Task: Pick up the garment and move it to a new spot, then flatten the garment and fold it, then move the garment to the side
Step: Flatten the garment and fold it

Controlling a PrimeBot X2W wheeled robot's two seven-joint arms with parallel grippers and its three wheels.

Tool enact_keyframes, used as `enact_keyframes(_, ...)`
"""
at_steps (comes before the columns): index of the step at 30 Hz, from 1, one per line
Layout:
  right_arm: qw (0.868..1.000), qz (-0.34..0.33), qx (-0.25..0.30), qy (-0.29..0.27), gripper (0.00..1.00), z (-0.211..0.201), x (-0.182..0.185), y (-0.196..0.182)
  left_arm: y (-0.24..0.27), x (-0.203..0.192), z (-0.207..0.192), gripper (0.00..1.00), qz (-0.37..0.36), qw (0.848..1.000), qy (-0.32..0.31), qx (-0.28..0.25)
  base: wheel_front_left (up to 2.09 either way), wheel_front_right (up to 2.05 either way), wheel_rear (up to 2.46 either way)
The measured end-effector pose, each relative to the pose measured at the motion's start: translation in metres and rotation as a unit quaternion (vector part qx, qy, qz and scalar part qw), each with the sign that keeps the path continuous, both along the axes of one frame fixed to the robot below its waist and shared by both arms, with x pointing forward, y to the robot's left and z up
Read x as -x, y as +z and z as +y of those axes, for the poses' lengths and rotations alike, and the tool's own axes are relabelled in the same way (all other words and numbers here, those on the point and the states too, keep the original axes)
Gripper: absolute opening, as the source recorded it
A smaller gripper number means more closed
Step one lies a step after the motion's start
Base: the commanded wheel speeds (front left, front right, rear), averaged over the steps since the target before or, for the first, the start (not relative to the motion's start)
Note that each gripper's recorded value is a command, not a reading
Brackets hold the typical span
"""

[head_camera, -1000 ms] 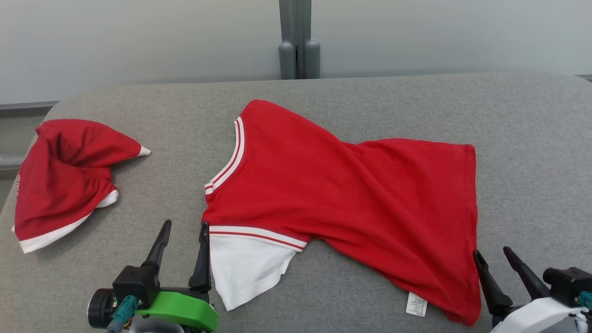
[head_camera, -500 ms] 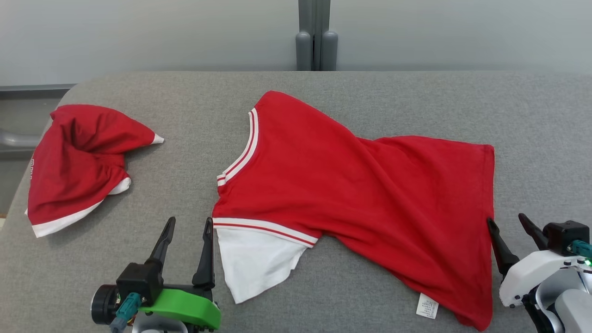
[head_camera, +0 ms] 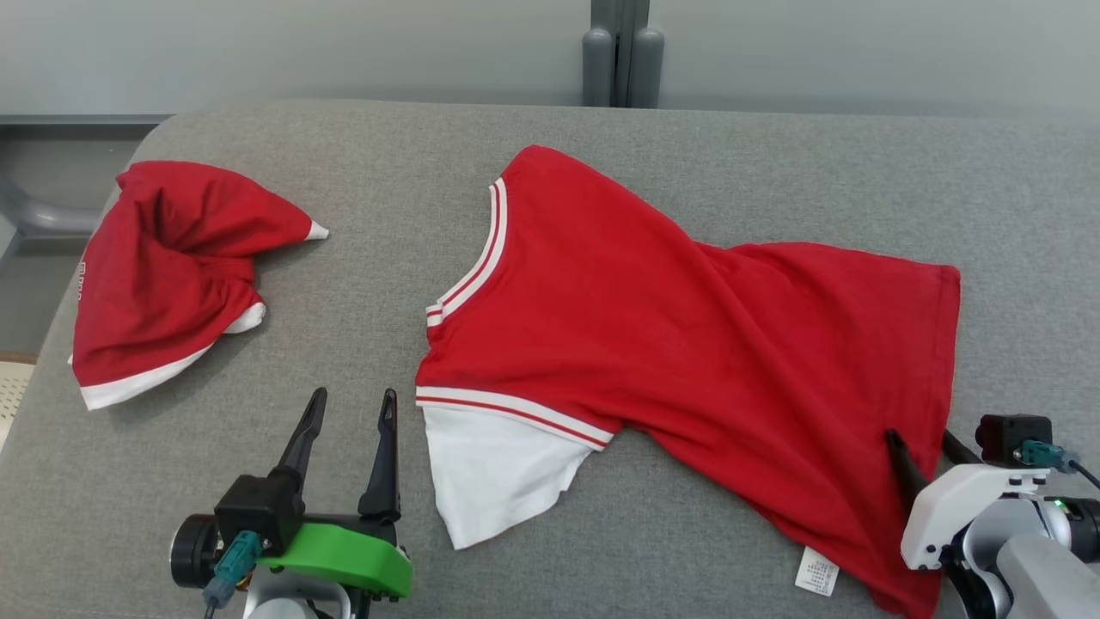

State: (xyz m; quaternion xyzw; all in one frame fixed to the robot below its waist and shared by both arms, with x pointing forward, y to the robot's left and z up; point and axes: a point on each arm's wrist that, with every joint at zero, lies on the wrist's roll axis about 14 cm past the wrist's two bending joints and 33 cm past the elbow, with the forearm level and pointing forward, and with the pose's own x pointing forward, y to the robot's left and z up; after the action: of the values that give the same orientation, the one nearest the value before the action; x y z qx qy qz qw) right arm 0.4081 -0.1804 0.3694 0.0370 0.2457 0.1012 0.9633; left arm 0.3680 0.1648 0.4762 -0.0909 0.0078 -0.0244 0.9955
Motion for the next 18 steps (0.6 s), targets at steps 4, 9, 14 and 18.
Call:
enact_keyframes(4,1.0,-0.005,-0.003,0.015,0.0,0.01,-0.011,0.003,0.0,-0.001,0.004,1.0,0.0,1.0,0.007,-0.001,0.0,0.0,0.0)
enact_keyframes(9,0.999,-0.04,0.012,0.02,0.0,0.004,-0.044,0.025,-0.001,0.0,0.009,1.0,0.002,1.0,0.015,0.0,0.0,0.0,0.0)
enact_keyframes(14,0.994,-0.109,0.029,0.006,0.0,-0.013,-0.091,0.068,-0.001,0.0,0.015,1.0,0.003,1.0,0.025,-0.001,0.0,0.0,0.0)
enact_keyframes(18,0.993,-0.116,0.026,0.005,0.46,-0.007,-0.105,0.073,-0.002,0.001,0.019,1.0,0.005,0.999,0.031,0.0,0.0,0.0,0.0)
